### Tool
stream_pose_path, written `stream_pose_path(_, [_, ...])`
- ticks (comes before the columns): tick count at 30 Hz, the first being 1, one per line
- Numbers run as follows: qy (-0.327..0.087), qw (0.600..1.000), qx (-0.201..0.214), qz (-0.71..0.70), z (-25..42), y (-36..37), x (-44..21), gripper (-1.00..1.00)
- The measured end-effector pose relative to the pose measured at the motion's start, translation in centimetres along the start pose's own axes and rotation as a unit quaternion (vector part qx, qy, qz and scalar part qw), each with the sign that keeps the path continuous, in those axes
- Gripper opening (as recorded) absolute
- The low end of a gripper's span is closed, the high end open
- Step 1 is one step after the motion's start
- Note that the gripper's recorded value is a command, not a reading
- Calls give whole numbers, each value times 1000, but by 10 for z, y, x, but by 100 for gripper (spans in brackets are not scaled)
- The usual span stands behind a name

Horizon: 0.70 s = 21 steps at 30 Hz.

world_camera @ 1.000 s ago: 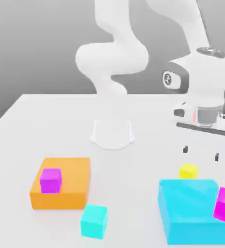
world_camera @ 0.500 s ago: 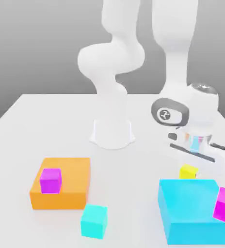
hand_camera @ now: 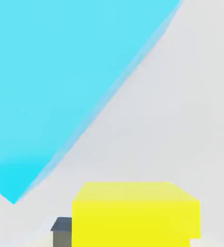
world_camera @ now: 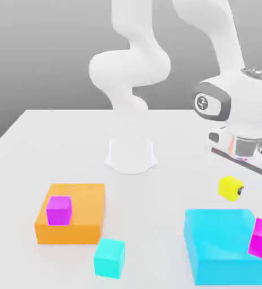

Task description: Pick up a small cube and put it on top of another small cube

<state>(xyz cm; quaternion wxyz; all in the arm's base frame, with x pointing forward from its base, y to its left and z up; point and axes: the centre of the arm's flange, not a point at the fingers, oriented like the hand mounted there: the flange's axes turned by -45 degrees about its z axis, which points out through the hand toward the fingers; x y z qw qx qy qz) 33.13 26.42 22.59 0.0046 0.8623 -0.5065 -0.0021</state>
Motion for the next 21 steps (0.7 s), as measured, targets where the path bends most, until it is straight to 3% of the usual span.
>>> stream_pose_path(7, [0, 981, 1, 196, -56, -77, 39, -100])
stream_pose_path(14, [1, 981, 5, 196, -57, -77, 39, -100])
stream_pose_path(15, [1, 981, 5, 196, -57, -78, 39, 100])
stream_pose_path(21, [1, 981, 5, 196, -57, -78, 39, 100])
